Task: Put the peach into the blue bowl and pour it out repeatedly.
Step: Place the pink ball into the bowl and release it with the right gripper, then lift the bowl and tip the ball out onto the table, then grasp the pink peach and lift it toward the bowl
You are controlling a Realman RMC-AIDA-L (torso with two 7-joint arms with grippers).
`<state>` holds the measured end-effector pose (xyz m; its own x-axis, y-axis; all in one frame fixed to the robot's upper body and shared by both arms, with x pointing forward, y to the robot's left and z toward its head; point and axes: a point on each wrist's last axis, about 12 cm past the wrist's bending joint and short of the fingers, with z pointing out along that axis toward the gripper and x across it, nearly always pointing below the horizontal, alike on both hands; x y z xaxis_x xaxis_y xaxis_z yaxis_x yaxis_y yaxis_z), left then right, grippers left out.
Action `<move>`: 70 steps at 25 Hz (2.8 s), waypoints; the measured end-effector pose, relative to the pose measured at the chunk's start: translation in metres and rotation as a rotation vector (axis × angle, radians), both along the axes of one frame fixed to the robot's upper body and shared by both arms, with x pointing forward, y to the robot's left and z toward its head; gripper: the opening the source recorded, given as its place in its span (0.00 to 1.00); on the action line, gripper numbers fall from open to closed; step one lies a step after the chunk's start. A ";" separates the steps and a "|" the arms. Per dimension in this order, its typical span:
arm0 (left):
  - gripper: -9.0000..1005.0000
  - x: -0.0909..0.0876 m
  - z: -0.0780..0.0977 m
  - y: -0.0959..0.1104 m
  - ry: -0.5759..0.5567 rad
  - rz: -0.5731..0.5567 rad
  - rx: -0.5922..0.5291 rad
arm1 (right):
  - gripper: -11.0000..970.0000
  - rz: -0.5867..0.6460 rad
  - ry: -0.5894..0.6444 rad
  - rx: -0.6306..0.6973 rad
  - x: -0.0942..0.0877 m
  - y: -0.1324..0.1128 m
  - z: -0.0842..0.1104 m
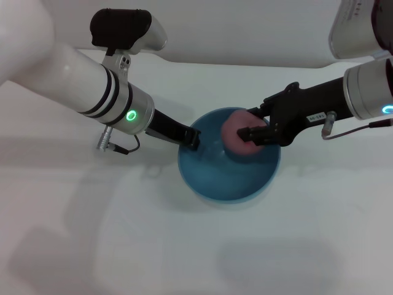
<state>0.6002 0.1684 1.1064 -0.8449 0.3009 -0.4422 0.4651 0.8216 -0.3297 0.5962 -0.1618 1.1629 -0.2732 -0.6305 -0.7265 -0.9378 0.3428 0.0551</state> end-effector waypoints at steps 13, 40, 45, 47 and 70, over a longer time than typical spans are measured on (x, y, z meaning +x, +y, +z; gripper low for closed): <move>0.01 0.001 0.000 0.001 -0.010 0.005 0.002 | 0.45 -0.021 -0.018 0.106 -0.002 0.003 0.000; 0.01 0.010 -0.009 -0.026 -0.731 0.197 -0.113 | 0.47 -0.915 -0.057 0.621 -0.041 -0.178 -0.075; 0.01 -0.025 -0.030 -0.049 -1.114 -0.003 0.069 | 0.47 -1.075 -0.014 0.702 -0.069 -0.213 -0.094; 0.01 -0.040 -0.035 -0.049 -1.281 -0.085 0.109 | 0.47 -1.113 -0.008 0.728 -0.076 -0.222 -0.097; 0.01 -0.050 -0.048 -0.032 -1.438 -0.194 0.301 | 0.49 -0.852 -0.142 0.655 -0.078 -0.198 -0.098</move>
<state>0.5501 0.1360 1.0588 0.3163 0.5851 -0.7467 0.3447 0.6624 0.6651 0.5181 -0.3596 1.0644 -0.3248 0.2488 -0.9124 -0.4177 0.8278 0.3745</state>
